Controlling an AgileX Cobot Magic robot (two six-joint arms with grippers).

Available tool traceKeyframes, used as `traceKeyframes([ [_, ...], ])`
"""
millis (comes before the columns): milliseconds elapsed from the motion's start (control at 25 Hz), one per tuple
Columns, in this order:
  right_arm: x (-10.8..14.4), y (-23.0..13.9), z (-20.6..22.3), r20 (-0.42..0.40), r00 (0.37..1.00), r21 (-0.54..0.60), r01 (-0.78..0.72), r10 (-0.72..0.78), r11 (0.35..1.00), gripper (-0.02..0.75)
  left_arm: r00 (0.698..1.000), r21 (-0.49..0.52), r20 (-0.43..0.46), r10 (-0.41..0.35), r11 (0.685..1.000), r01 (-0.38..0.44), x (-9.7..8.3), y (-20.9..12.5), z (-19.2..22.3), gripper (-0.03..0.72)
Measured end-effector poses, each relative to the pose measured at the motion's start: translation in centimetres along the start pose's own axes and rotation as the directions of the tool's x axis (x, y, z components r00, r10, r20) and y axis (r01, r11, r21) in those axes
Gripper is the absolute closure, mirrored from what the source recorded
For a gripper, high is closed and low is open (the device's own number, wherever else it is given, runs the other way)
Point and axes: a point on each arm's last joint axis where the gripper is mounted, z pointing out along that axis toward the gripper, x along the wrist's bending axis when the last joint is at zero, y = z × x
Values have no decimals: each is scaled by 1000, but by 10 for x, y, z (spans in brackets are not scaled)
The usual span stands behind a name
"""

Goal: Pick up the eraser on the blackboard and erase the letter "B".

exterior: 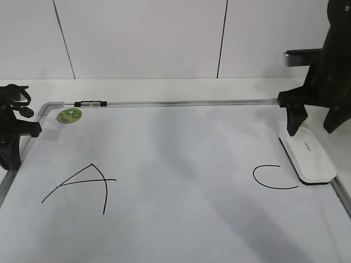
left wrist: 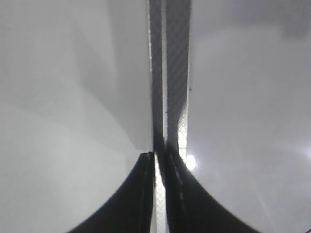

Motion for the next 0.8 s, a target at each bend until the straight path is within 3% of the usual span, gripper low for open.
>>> traceKeyframes([
  [280,4,20,-41,-60,998,-109,-28,22,994,164,1000,2,0,2,1000,-2,0,0,0,627],
  [360,5,24,-51,-82,996,-141,-37,26,989,165,1000,7,1,1,1000,-1,0,-1,0,585],
  [560,10,27,-62,-141,989,-168,-58,35,984,166,1000,20,-1,0,1000,0,1,-2,0,386],
  [800,8,20,-83,-152,988,-214,-57,25,975,166,1000,38,6,2,999,-2,-1,0,-11,342],
])
